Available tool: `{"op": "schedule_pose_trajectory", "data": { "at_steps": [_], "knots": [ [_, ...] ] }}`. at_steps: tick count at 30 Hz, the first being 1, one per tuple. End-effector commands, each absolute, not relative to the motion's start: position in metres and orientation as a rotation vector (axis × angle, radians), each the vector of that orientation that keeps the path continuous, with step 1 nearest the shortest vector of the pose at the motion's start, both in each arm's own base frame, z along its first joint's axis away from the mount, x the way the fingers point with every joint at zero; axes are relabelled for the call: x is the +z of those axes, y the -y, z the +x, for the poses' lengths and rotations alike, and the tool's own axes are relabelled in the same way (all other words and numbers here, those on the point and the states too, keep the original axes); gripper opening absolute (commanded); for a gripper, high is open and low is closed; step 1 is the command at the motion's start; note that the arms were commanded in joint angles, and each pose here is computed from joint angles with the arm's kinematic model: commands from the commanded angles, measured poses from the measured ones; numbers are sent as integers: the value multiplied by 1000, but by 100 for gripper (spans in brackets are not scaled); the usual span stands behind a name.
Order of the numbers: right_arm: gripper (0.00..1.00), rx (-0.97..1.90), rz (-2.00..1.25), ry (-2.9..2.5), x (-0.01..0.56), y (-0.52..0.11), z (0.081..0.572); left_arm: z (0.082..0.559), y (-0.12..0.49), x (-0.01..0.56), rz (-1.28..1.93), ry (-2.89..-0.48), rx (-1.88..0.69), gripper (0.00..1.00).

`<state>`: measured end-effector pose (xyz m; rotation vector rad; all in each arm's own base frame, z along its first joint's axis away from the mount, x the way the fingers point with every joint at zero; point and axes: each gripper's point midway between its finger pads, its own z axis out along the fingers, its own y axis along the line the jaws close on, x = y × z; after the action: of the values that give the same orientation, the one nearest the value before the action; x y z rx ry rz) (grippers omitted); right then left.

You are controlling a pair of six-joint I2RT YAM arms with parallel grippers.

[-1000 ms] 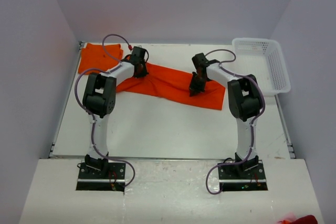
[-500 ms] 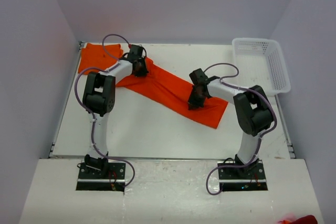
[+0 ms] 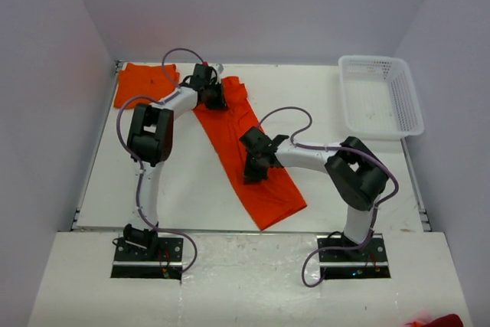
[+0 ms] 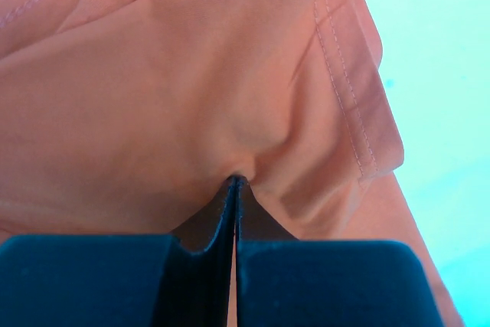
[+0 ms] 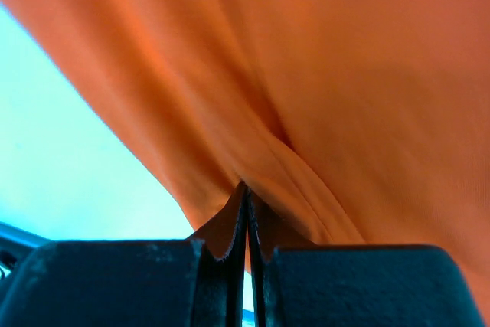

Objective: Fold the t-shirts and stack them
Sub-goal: Rotate the tshirt 90 degrees

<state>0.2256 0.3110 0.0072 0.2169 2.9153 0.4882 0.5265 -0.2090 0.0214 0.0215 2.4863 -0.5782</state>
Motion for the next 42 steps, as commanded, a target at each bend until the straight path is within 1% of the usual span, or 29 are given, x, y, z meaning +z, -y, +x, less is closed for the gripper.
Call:
{"op": "schedule_pose_trajectory", "data": {
  "at_steps": [1, 5, 6, 9, 13, 14, 18, 20, 21, 22, 24, 25, 26, 27, 28, 29, 32, 34, 35, 36, 38, 39, 40, 42],
  "knots": [
    [0, 138, 53, -3109, -47, -285, 167, 515, 246, -3, 225, -2507, -709, 0],
    [0, 257, -90, -3083, -39, -320, 175, 524, 287, 11, 350, -2435, -831, 0],
    [0, 294, -119, -3072, -38, -328, 176, 518, 301, 4, 394, -2439, -875, 0],
    [0, 396, -244, -3026, -27, -347, 180, 517, 325, 9, 485, -2391, -948, 0],
    [0, 369, -385, -2923, -14, -356, 186, 522, 332, 26, 532, -2334, -942, 0],
    [0, 352, -418, -2898, -11, -353, 188, 522, 331, 38, 540, -2312, -933, 0],
    [0, 277, -441, -2749, 11, -339, 212, 526, 334, 88, 595, -2144, -938, 0],
    [0, 253, -446, -2710, 24, -339, 227, 532, 339, 108, 602, -2101, -950, 0],
    [0, 227, -454, -2712, 29, -335, 231, 530, 338, 106, 588, -2143, -954, 0],
    [0, 217, -465, -2656, 44, -336, 241, 536, 341, 122, 589, -2115, -957, 0],
    [0, 228, -459, -2604, 64, -336, 246, 534, 341, 134, 574, -2102, -968, 0],
    [0, 229, -470, -2572, 71, -333, 248, 527, 339, 125, 563, -2125, -971, 0],
    [0, 292, -462, -2517, 96, -335, 249, 523, 336, 152, 560, -2073, -967, 0],
    [0, 311, -458, -2487, 108, -334, 250, 520, 335, 163, 551, -2046, -962, 0],
    [0, 317, -456, -2463, 119, -331, 251, 515, 331, 158, 538, -2054, -950, 0],
    [3, 347, -448, -2427, 138, -328, 250, 514, 327, 181, 522, -2016, -924, 0],
    [9, 346, -393, -2400, 167, -310, 244, 497, 324, 199, 542, -2005, -934, 1],
    [14, 305, -355, -2453, 165, -292, 232, 484, 319, 195, 547, -2073, -902, 1],
    [16, 296, -343, -2469, 164, -285, 227, 485, 312, 188, 521, -2115, -827, 1],
    [23, 295, -333, -2489, 164, -276, 219, 478, 304, 176, 491, -2189, -774, 0],
    [31, 276, -300, -2543, 146, -261, 205, 468, 291, 159, 437, -2263, -689, 0],
    [31, 315, -285, -2543, 147, -260, 199, 463, 290, 152, 427, -2282, -688, 0],
    [0, 304, -266, -2580, 130, -251, 190, 451, 286, 137, 415, -2326, -692, 0],
    [0, 348, -225, -2583, 122, -250, 184, 444, 288, 124, 419, -2334, -701, 0]
  ]
}}
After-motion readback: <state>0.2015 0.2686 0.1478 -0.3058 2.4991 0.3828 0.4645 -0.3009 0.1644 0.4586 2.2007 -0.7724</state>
